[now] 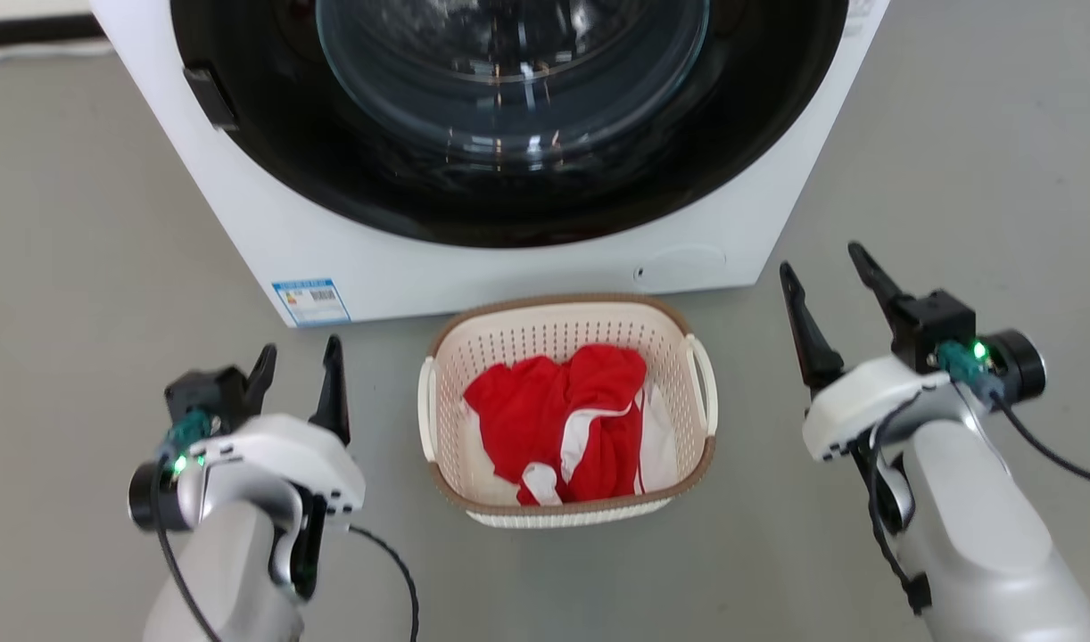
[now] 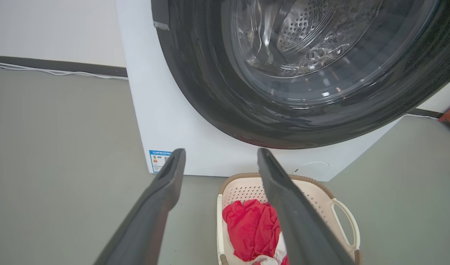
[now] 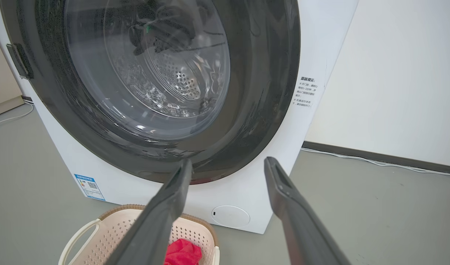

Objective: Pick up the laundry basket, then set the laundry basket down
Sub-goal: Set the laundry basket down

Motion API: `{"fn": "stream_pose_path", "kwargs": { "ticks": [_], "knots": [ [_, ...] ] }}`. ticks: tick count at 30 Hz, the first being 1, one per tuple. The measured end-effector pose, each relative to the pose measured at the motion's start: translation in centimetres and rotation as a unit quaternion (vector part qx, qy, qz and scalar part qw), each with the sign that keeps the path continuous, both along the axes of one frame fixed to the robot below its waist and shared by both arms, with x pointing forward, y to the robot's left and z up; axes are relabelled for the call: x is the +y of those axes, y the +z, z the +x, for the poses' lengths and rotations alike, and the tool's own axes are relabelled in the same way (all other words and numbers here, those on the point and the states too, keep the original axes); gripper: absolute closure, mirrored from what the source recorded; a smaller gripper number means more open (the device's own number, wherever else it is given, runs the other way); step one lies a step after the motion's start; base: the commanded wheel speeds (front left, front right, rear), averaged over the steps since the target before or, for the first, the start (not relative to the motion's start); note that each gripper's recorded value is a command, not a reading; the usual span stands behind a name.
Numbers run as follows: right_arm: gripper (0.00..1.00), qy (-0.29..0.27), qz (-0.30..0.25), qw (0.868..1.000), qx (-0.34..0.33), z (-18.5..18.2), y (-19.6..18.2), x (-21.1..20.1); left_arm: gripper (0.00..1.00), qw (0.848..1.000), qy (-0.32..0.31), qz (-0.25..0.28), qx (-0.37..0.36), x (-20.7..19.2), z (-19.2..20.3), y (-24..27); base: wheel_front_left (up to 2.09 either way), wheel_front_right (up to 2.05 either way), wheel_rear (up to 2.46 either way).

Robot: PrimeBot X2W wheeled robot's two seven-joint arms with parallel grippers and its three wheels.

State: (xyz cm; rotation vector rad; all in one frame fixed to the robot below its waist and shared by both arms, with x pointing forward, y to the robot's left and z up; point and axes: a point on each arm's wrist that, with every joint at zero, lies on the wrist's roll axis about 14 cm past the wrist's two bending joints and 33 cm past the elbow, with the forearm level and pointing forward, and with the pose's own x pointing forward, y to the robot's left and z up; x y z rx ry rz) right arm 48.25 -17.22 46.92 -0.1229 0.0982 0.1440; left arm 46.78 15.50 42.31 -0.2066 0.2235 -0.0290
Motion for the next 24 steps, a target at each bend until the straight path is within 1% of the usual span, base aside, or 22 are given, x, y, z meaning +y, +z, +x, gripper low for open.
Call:
{"fn": "stream_pose_path", "kwargs": {
  "ticks": [9,15,24],
  "knots": [
    [0.00,-0.003,-0.003,1.000,-0.016,-4.0,0.9,-0.8,0.00,0.999,0.034,-0.008,-0.040,2.3,-4.1,2.3,0.00,0.00,0.00],
    [0.00,-0.004,0.006,1.000,-0.028,-6.5,1.5,-0.8,0.00,0.998,0.050,-0.012,-0.045,3.6,-7.4,2.4,0.00,0.00,0.00],
    [0.00,-0.012,0.012,0.999,-0.037,-8.9,1.8,-1.2,0.00,0.996,0.060,-0.015,-0.059,4.4,-9.3,3.1,0.00,0.00,0.00]
  ]
}}
